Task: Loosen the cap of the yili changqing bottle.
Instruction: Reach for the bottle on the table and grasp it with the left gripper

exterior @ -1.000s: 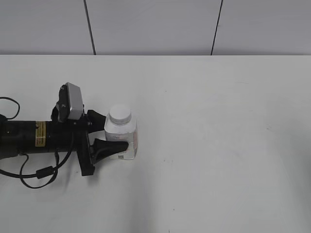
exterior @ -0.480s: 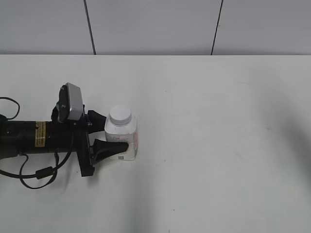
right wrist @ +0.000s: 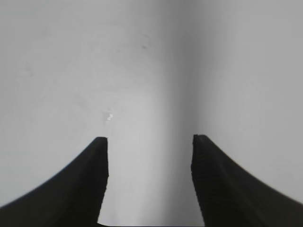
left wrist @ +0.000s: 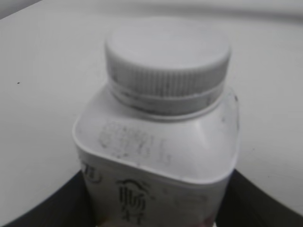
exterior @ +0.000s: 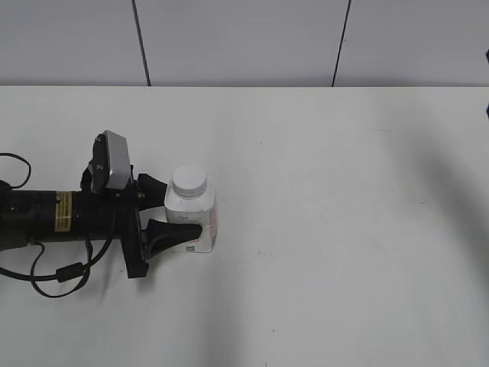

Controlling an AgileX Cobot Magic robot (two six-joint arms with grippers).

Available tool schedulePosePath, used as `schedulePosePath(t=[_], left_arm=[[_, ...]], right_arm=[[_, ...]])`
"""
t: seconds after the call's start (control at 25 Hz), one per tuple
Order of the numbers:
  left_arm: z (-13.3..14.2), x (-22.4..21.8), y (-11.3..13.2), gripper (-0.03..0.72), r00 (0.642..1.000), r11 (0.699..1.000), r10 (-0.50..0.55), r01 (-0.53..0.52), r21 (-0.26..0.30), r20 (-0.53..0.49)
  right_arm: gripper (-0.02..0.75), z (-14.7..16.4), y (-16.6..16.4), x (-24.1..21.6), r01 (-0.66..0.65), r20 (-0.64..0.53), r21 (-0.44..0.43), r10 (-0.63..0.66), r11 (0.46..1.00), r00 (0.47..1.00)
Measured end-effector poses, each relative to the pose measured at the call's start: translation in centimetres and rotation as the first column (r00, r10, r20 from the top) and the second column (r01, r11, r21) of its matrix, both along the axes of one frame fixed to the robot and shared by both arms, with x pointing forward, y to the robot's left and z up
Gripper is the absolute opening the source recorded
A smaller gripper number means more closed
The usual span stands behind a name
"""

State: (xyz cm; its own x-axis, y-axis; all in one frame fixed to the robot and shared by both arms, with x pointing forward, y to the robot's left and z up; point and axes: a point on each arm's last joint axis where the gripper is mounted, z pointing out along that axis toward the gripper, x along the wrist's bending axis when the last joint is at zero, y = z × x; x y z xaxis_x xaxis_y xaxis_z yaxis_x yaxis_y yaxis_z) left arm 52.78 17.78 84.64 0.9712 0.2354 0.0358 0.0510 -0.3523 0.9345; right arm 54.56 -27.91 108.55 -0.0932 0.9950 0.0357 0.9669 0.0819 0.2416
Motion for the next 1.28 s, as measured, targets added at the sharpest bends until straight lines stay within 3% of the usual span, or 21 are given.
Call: schedulePosePath(t=[0.08, 0.2, 0.52, 0.92, 1.28], left_arm=[[0.0, 0.0, 0.0, 0.414, 1.000, 1.000, 0.000, 0.000, 0.000, 0.000], [0.0, 0.0, 0.0, 0.414, 1.000, 1.000, 0.000, 0.000, 0.000, -0.001], [0.0, 0.0, 0.0, 0.414, 1.000, 1.000, 0.000, 0.000, -0.001, -0.001], [0.0, 0.0, 0.0, 0.414, 1.000, 1.000, 0.000, 0.000, -0.001, -0.001], [0.0, 0.0, 0.0, 0.414, 1.000, 1.000, 0.000, 0.000, -0.001, -0.001]], right_arm=[[0.445, 0.0, 0.8, 0.8, 0.005, -0.001, 0.072, -0.005, 0.997, 1.000], [0.445, 0.1, 2.5, 1.8, -0.028, 0.001, 0.109, 0.028, 0.994, 1.000], [0.441, -0.4, 11.6, 3.0, -0.194, -0.002, 0.142, 0.196, 0.971, 0.981], [0.441, -2.6, 24.2, 1.7, -0.423, -0.010, 0.161, 0.430, 0.892, 0.903], [0.441, -4.3, 30.4, 0.1, -0.534, -0.004, 0.171, 0.543, 0.828, 0.840]])
